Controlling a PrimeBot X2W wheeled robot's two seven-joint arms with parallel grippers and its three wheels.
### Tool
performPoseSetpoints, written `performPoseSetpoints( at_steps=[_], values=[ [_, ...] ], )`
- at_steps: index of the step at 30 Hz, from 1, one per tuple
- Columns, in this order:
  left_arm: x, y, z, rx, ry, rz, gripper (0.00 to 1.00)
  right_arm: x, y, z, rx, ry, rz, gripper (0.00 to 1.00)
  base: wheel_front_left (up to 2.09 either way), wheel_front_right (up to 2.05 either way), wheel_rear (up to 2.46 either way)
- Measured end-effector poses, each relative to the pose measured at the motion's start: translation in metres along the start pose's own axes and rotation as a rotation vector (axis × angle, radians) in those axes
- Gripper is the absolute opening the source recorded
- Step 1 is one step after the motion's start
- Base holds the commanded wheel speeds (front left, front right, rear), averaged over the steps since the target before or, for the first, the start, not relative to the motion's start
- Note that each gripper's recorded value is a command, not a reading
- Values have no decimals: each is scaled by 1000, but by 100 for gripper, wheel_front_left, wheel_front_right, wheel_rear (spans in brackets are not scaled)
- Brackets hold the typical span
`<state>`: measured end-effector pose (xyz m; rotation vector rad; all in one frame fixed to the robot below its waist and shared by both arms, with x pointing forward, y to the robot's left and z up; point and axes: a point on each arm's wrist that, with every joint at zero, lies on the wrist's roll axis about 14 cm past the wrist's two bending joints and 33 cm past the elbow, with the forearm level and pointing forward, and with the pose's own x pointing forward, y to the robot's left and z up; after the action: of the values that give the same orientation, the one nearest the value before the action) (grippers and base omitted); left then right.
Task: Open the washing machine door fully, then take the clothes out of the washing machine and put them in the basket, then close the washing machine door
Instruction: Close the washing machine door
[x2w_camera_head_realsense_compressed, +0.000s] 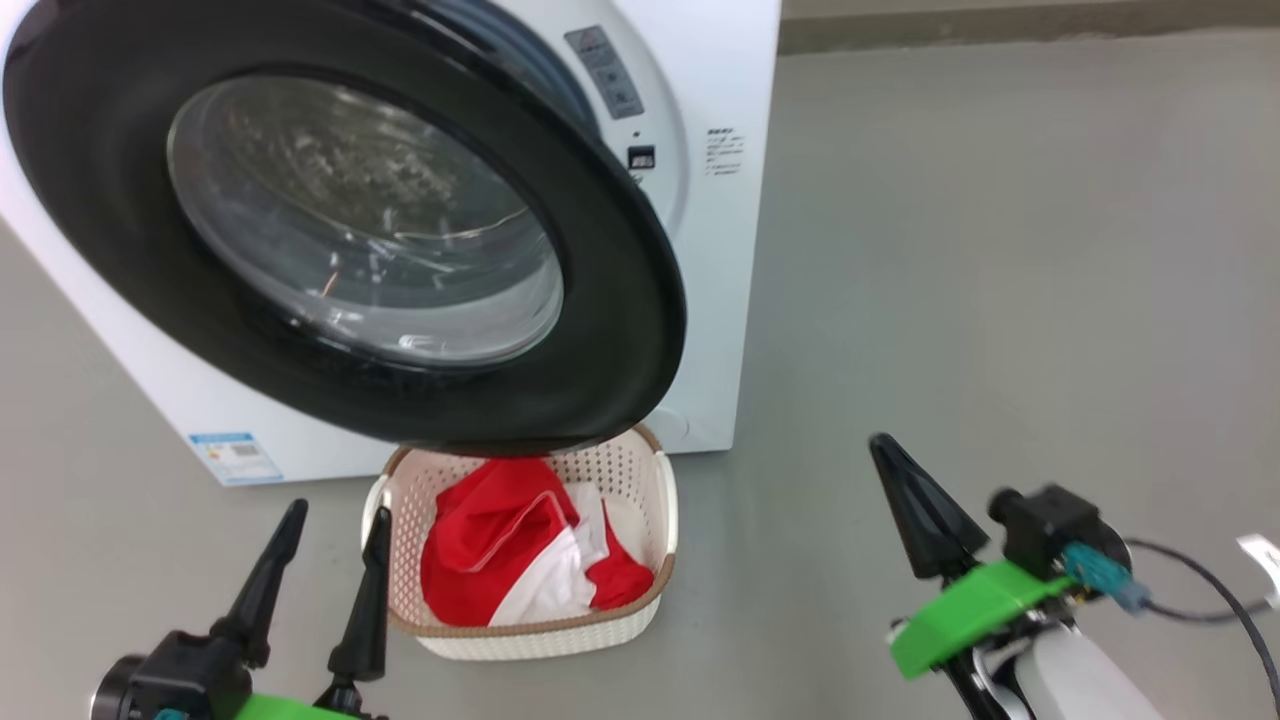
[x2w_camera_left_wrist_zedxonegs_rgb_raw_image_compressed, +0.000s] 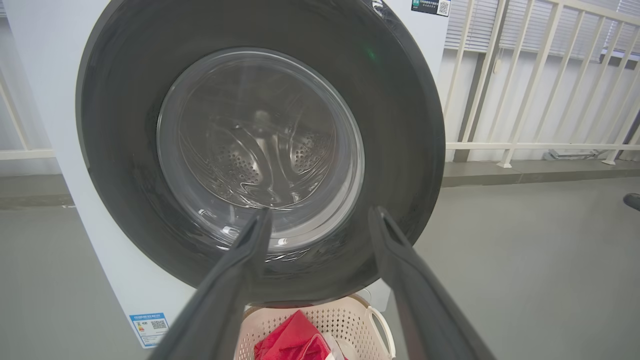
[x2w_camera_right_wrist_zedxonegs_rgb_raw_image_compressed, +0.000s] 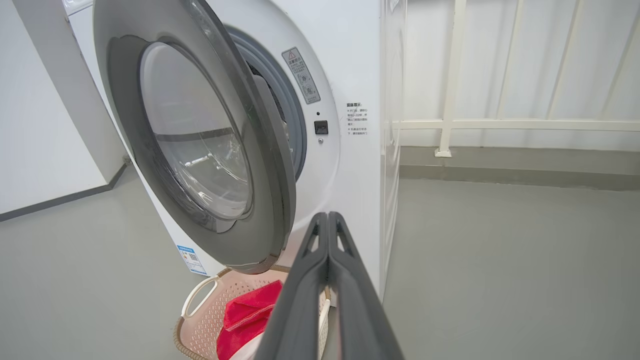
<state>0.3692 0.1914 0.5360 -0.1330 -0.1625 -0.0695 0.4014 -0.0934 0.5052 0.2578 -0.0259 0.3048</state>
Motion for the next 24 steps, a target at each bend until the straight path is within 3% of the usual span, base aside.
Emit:
performPoseSetpoints(
  at_steps=[15,24],
  values=[
    [15,17,-1,17,-1,47,100,91,87,-21,-26,193,398,0,0,0,0],
    [29,29,-11,0,18,86,100,149,104,-13,-50,179,497,0,0,0,0]
  ],
)
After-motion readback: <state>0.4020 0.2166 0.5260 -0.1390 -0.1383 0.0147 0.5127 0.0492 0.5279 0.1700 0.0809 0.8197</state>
